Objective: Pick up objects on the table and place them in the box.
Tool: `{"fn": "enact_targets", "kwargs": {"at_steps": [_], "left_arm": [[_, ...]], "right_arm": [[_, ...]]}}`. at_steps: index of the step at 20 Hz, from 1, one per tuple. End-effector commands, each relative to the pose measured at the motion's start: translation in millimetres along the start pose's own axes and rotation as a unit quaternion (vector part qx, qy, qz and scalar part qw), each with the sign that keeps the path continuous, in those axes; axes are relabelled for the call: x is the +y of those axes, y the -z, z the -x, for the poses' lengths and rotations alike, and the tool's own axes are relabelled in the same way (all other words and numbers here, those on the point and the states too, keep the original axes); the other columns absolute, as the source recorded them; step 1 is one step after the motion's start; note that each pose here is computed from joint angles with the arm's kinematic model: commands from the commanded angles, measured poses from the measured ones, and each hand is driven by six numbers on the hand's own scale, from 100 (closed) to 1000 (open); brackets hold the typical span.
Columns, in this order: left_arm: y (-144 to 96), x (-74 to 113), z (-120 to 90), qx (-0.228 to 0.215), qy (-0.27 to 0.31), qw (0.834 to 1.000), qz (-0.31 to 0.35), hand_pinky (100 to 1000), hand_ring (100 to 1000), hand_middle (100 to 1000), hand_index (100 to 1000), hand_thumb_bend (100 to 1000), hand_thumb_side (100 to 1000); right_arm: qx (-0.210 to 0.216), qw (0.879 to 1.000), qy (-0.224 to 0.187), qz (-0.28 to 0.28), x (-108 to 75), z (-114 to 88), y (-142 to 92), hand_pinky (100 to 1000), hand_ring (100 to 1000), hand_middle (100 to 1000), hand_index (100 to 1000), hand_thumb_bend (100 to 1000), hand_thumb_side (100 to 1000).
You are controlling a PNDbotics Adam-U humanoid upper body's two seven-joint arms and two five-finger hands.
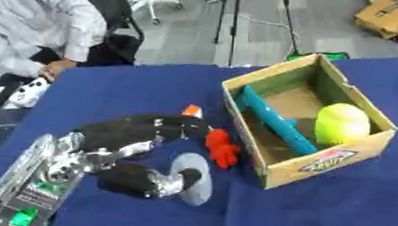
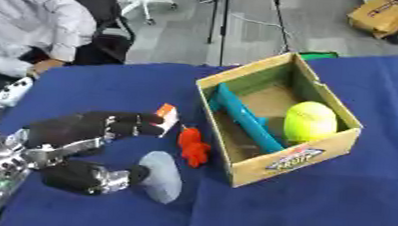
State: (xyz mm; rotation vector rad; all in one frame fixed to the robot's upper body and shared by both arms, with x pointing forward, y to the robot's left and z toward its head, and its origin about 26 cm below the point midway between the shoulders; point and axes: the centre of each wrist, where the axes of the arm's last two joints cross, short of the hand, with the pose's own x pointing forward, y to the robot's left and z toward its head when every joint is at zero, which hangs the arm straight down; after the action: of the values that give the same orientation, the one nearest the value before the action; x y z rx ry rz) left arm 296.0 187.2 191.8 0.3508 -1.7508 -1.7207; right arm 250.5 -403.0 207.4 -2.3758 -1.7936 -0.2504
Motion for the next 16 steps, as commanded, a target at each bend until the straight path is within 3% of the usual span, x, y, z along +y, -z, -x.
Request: {"fn": "enact_targets", "kwargs": {"at_steps": [1,4,5,11,16], "left_arm": [[-3.7,4.0,1.0,-0.004,-0.005,1.0,-0.011,1000,1000,1000,1000,243,937],[-3.3,2.0,0.6,0.003,-0.007,1.0,-0.003,1000,1000,1000,1000,249,889],[-3.1,1.8,0.5,0.011,-0.006,1.0,0.001,1000,1000,1000,1000,261,918],[1.8,4.1,-3.3,0.062,0.017,0.998,0.02,1000,983,1000,1000,266,883],[5.6,4.5,-6.5,0.082,0.025,0.996,0.038,1000,963,1000,1000,281,919]], "right_arm": [[0.003,1.0,0.002,0.015,-1.3,-2.5,5.2,833,836,706,784,100,800],[0.003,1.0,0.003,0.014,-1.2,-2.7,4.7,834,835,705,781,100,801],[0.004,1.0,0.003,0.014,-1.3,-2.7,4.2,834,835,706,781,100,800],[0.006,1.0,0.006,0.012,-1.2,-3.3,2.9,834,834,705,774,100,801],[0.008,1.0,0.007,0.011,-1.2,-3.5,2.0,834,833,704,767,100,801]]}}
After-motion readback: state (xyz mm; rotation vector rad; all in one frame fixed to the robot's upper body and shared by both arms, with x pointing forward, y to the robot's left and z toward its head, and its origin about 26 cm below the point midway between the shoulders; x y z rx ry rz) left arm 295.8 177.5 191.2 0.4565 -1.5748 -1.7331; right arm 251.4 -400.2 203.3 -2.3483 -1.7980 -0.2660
